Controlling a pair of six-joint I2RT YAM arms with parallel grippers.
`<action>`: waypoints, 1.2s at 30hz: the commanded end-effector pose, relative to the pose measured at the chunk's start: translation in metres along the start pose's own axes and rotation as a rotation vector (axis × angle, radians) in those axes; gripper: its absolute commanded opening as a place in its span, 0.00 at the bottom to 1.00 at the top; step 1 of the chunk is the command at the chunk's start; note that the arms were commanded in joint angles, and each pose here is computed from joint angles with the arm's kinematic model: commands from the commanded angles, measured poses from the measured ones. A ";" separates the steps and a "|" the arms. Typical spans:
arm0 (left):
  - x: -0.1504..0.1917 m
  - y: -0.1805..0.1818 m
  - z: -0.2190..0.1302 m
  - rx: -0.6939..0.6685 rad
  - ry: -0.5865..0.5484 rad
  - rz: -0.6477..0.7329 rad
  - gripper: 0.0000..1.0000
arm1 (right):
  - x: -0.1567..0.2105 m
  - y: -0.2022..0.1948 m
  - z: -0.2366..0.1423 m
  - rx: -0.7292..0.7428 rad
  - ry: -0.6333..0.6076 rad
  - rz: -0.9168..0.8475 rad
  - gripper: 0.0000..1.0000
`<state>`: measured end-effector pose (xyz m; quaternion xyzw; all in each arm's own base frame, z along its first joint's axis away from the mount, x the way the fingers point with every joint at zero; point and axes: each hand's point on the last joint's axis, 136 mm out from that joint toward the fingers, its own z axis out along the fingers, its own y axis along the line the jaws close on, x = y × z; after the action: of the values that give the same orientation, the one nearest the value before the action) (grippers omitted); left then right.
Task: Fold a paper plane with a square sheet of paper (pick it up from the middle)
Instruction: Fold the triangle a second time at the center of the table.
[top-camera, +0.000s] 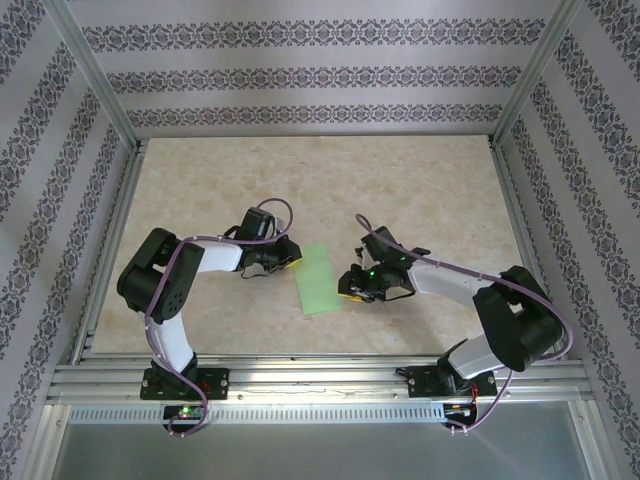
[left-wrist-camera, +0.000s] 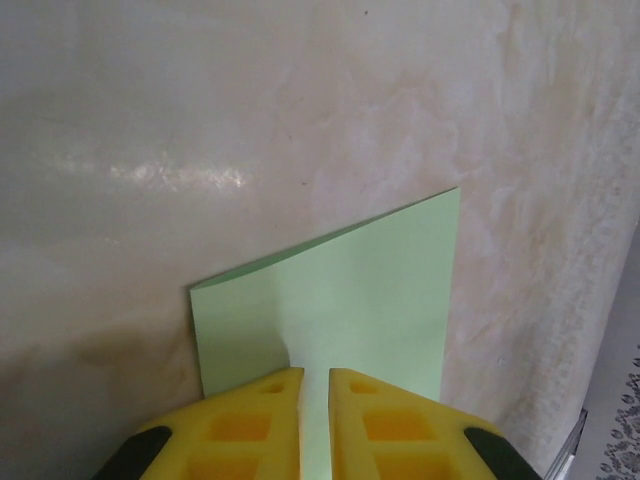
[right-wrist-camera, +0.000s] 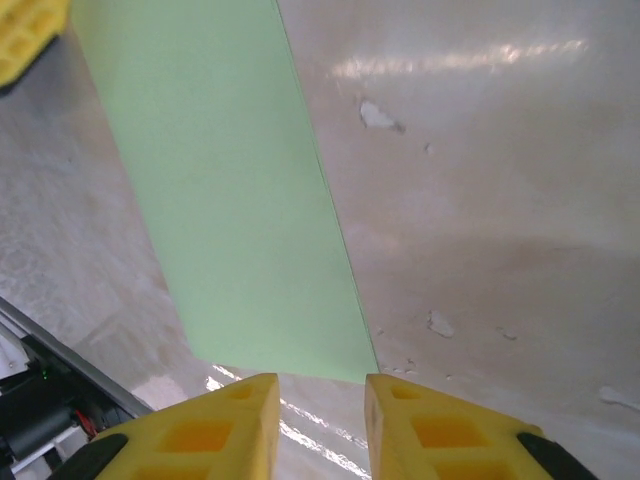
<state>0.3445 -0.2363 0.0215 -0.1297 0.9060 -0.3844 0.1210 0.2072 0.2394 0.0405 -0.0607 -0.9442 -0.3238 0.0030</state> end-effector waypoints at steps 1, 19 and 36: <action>0.009 0.018 0.003 -0.002 0.018 -0.017 0.14 | 0.009 -0.001 0.009 -0.019 0.042 0.020 0.29; 0.009 0.004 -0.008 0.038 0.026 0.009 0.16 | 0.016 -0.009 0.021 -0.021 0.073 0.070 0.32; -0.019 -0.013 -0.003 0.046 0.006 0.016 0.18 | 0.016 -0.010 0.003 -0.027 -0.007 0.106 0.33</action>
<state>0.3672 -0.2493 0.0611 -0.1039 0.8837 -0.4318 0.1478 0.1939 0.2345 0.0325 -0.1046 -0.9374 -0.3320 0.0130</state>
